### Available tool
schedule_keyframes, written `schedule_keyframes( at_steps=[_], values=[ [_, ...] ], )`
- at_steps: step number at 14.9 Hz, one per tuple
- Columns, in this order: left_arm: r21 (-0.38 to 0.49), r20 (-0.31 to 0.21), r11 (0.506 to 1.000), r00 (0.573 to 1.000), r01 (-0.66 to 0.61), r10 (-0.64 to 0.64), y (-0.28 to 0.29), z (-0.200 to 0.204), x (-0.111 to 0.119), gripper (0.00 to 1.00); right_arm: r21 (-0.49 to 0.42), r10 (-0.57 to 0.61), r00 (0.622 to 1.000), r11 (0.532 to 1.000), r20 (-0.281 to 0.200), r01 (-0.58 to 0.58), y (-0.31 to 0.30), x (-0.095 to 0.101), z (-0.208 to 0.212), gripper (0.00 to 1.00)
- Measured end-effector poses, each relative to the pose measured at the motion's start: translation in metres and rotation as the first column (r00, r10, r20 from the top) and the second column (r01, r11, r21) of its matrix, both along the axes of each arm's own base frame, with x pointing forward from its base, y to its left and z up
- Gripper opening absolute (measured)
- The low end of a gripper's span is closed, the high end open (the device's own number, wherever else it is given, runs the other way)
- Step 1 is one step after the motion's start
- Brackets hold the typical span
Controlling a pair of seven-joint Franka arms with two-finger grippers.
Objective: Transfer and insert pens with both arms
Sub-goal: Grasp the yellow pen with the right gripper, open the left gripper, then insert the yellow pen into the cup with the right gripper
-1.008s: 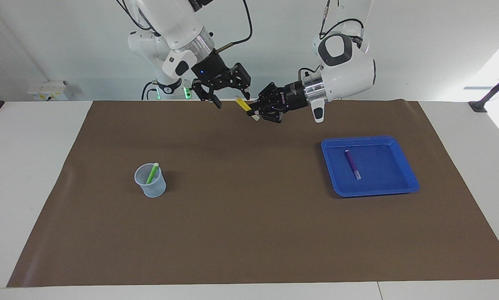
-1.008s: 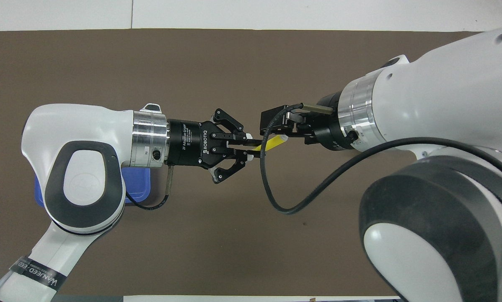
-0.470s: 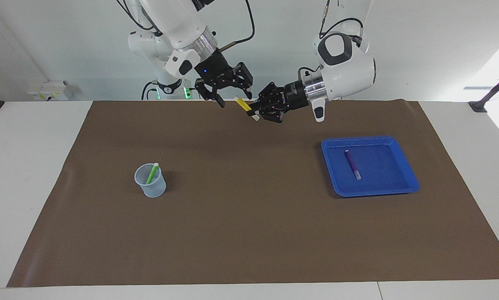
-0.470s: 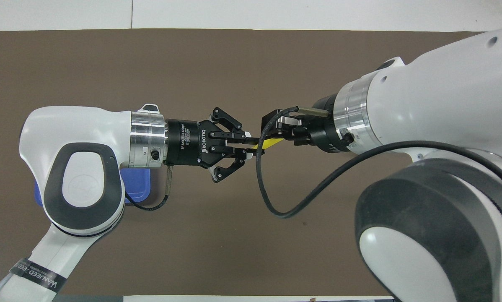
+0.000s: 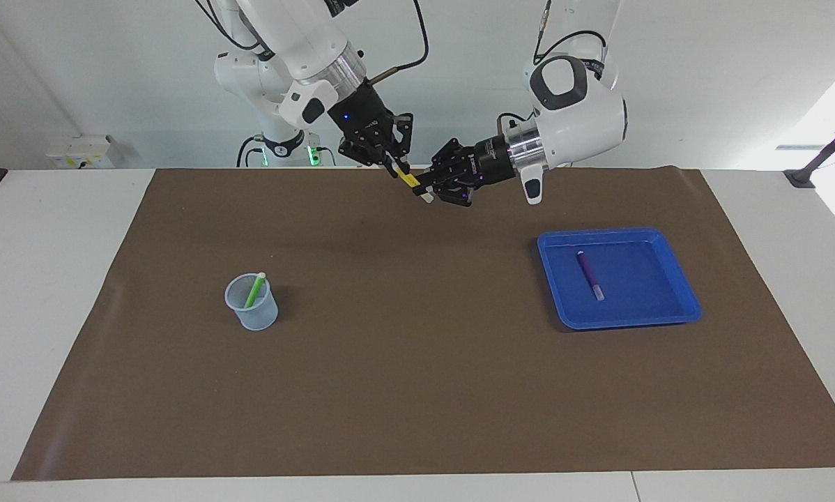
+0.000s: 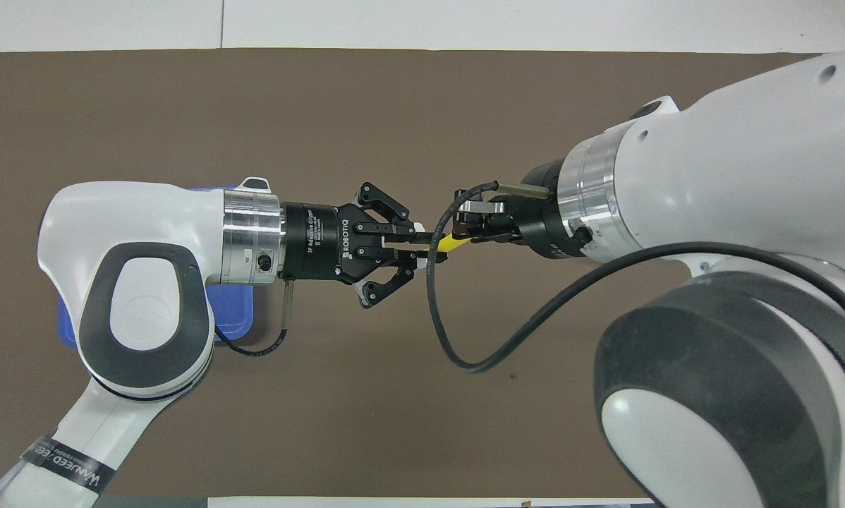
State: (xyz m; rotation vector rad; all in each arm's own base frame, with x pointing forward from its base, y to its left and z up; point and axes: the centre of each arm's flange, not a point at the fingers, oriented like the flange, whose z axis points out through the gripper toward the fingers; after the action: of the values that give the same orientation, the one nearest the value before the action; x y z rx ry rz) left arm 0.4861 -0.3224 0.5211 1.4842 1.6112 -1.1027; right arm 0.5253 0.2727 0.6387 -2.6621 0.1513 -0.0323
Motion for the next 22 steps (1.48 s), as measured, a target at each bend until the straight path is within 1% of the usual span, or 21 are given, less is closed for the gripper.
schedule_keyframes(
  at_steps=[3, 4, 6, 7, 8, 9, 11, 12, 15, 17, 18, 20, 22],
  values=[
    [0.001, 0.007, 1.0, 1.0, -0.006, 0.006, -0.001, 0.0, 0.0, 0.17, -0.001, -0.003, 1.0, 1.0, 0.0, 0.003, -0.001, 0.001, 0.0, 0.18],
    [0.003, 0.016, 1.0, 1.0, -0.016, 0.016, -0.002, 0.002, 0.0, 0.21, -0.012, -0.007, 1.0, 1.0, 0.005, 0.007, -0.005, 0.002, -0.001, 0.18],
    [0.005, 0.044, 0.999, 0.998, -0.039, 0.039, -0.001, 0.01, -0.001, 0.41, -0.052, -0.014, 1.0, 0.999, 0.019, 0.015, -0.022, 0.01, -0.006, 0.18],
    [0.006, 0.055, 0.999, 0.997, -0.046, 0.045, -0.001, 0.014, -0.003, 0.52, -0.071, -0.005, 1.0, 0.997, 0.028, 0.007, -0.034, 0.014, -0.009, 0.18],
    [0.007, 0.064, 0.999, 0.997, -0.052, 0.052, 0.0, 0.017, -0.004, 0.65, -0.092, 0.008, 0.999, 0.996, 0.04, -0.004, -0.048, 0.018, -0.014, 0.18],
    [0.007, 0.068, 0.998, 0.996, -0.057, 0.056, 0.001, 0.019, -0.005, 0.76, -0.113, 0.021, 0.999, 0.993, 0.05, -0.015, -0.063, 0.023, -0.019, 0.18],
    [0.009, 0.069, 0.998, 0.995, -0.065, 0.065, 0.004, 0.019, -0.004, 0.98, -0.188, 0.05, 0.996, 0.981, 0.071, -0.036, -0.095, 0.029, -0.029, 0.18],
    [0.01, 0.069, 0.998, 0.995, -0.068, 0.068, 0.005, 0.018, -0.003, 1.0, -0.228, 0.072, 0.994, 0.972, 0.077, -0.053, -0.11, 0.031, -0.034, 0.18],
    [0.011, 0.067, 0.997, 0.995, -0.08, 0.079, 0.01, 0.017, 0.0, 1.0, -0.313, 0.149, 0.986, 0.942, 0.075, -0.119, -0.159, 0.029, -0.057, 0.18],
    [0.019, 0.073, 0.996, 0.994, -0.088, 0.086, 0.016, 0.017, 0.003, 1.0, -0.357, 0.2, 0.974, 0.922, 0.106, -0.151, -0.193, 0.027, -0.074, 0.18],
    [0.038, 0.085, 0.996, 0.993, -0.084, 0.081, 0.019, 0.016, 0.004, 1.0, -0.376, 0.226, 0.966, 0.912, 0.122, -0.165, -0.208, 0.024, -0.084, 0.18],
    [0.108, 0.128, 0.992, 0.991, -0.061, 0.047, 0.023, 0.013, 0.006, 1.0, -0.407, 0.269, 0.954, 0.892, 0.131, -0.195, -0.233, 0.019, -0.104, 0.18],
    [0.245, 0.202, 0.969, 0.979, -0.016, -0.035, 0.027, 0.009, 0.006, 1.0, -0.434, 0.3, 0.945, 0.874, 0.128, -0.219, -0.255, 0.015, -0.118, 0.18]
  ],
)
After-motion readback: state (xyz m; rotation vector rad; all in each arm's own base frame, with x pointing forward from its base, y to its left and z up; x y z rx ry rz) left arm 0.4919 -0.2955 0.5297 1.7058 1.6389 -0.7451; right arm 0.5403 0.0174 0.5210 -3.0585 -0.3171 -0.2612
